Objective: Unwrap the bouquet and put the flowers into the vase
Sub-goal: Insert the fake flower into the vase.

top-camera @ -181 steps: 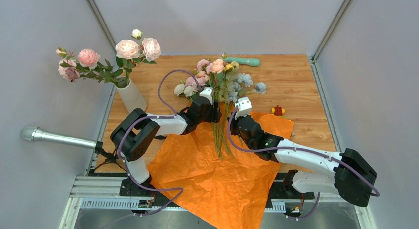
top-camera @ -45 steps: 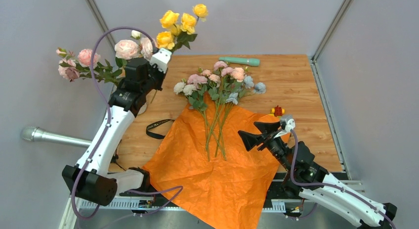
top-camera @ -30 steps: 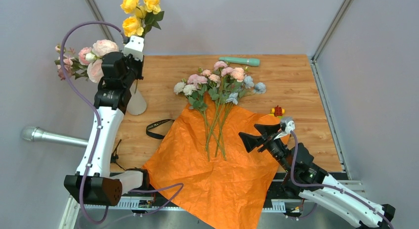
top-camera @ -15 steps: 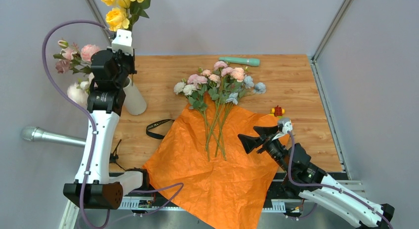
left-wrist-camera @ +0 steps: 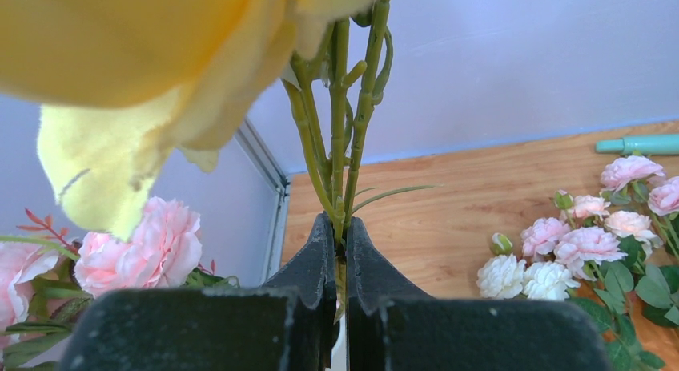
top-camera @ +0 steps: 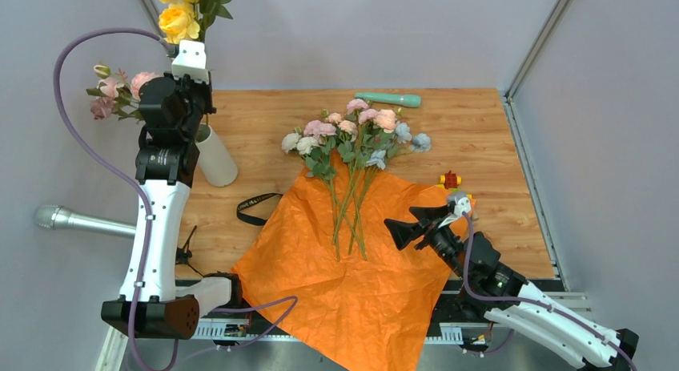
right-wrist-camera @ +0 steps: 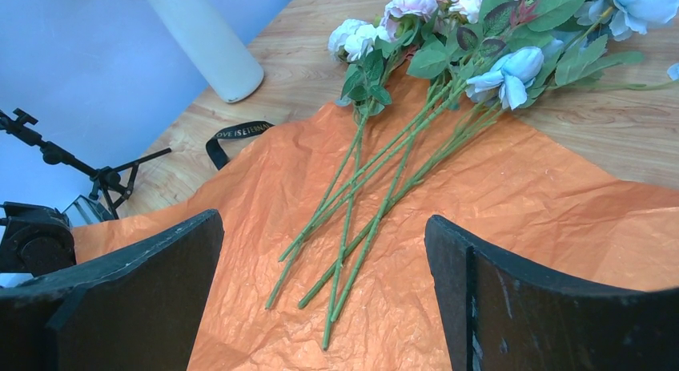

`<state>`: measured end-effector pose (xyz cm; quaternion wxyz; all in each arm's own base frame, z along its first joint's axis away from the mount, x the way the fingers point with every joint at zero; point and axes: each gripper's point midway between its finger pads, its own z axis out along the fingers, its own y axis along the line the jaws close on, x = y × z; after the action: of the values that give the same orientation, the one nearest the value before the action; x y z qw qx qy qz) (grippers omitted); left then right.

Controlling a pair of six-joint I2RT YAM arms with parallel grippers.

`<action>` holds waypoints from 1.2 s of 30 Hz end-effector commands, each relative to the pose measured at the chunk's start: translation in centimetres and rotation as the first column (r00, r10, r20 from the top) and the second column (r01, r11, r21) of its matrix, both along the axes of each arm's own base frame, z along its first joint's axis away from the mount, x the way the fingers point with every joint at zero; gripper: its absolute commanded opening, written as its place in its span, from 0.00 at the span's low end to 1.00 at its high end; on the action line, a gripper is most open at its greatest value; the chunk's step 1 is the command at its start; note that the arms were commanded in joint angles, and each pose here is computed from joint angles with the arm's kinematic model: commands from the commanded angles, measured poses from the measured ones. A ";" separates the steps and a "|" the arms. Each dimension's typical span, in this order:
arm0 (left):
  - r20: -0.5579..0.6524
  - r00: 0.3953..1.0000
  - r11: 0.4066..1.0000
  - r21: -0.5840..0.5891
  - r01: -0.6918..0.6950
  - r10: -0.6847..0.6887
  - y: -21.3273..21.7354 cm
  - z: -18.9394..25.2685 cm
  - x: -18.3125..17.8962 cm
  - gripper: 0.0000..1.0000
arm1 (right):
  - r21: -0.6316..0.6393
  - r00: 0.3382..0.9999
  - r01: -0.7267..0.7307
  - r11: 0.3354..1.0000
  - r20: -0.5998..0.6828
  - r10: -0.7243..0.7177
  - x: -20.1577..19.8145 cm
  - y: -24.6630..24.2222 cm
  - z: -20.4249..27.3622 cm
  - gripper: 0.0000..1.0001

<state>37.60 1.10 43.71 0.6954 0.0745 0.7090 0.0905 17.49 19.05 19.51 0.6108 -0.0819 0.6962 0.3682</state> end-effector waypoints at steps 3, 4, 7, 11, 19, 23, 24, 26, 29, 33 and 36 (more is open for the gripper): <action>0.045 0.997 0.998 -0.019 -0.062 0.062 1.2 1.3 -0.1 0.00 | 0.020 1.000 -0.018 1.000 -0.007 0.018 -0.2 0.5 0.0 0.98; 0.032 0.997 0.998 -0.021 -0.065 0.065 1.3 0.6 0.1 0.00 | 0.020 1.000 -0.022 1.000 -0.007 0.022 -0.2 0.5 -0.1 0.98; 0.018 0.993 0.993 -0.026 -0.114 0.114 2.9 -0.5 0.4 0.00 | 0.015 1.000 -0.030 0.999 -0.011 0.030 -0.3 0.6 -0.3 0.98; -0.015 0.991 0.990 -0.038 -0.135 0.135 3.8 -2.4 1.1 0.00 | 0.011 0.999 -0.033 0.999 -0.012 0.033 -0.4 0.7 -0.4 0.98; -0.065 0.987 0.986 -0.070 -0.150 0.146 4.4 -5.6 1.5 0.11 | 0.007 0.999 -0.037 0.999 -0.015 0.037 -0.4 0.8 -0.6 0.98; -0.072 0.987 0.985 -0.088 -0.150 0.144 4.3 -6.2 1.3 0.19 | 0.003 0.999 -0.042 0.999 -0.020 0.043 -0.4 1.0 -0.8 0.98; -0.067 0.987 0.984 -0.092 -0.150 0.144 4.3 -6.1 1.2 0.22 | 0.004 0.999 -0.044 0.999 -0.020 0.044 -0.4 1.0 -0.8 0.98; -0.066 0.988 0.984 -0.101 -0.145 0.139 4.2 -6.2 1.1 0.26 | 0.006 0.999 -0.046 0.999 -0.020 0.046 -0.4 1.0 -0.8 0.98; -0.063 0.991 0.985 -0.116 -0.127 0.120 3.7 -6.1 1.0 0.34 | 0.006 0.999 -0.047 0.999 -0.021 0.048 -0.4 1.1 -0.8 0.98; -0.057 0.992 0.985 -0.126 -0.118 0.112 3.5 -5.9 0.9 0.38 | 0.002 0.998 -0.051 0.999 -0.023 0.051 -0.4 1.2 -0.9 0.98; -0.054 0.993 0.984 -0.133 -0.115 0.109 3.4 -5.7 0.8 0.42 | 0.001 0.998 -0.052 0.999 -0.024 0.052 -0.4 1.2 -1.0 0.98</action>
<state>38.86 4.64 35.46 0.6430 -0.0019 0.7608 0.0884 17.25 19.81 17.68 0.5890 -0.1004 0.7141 0.3647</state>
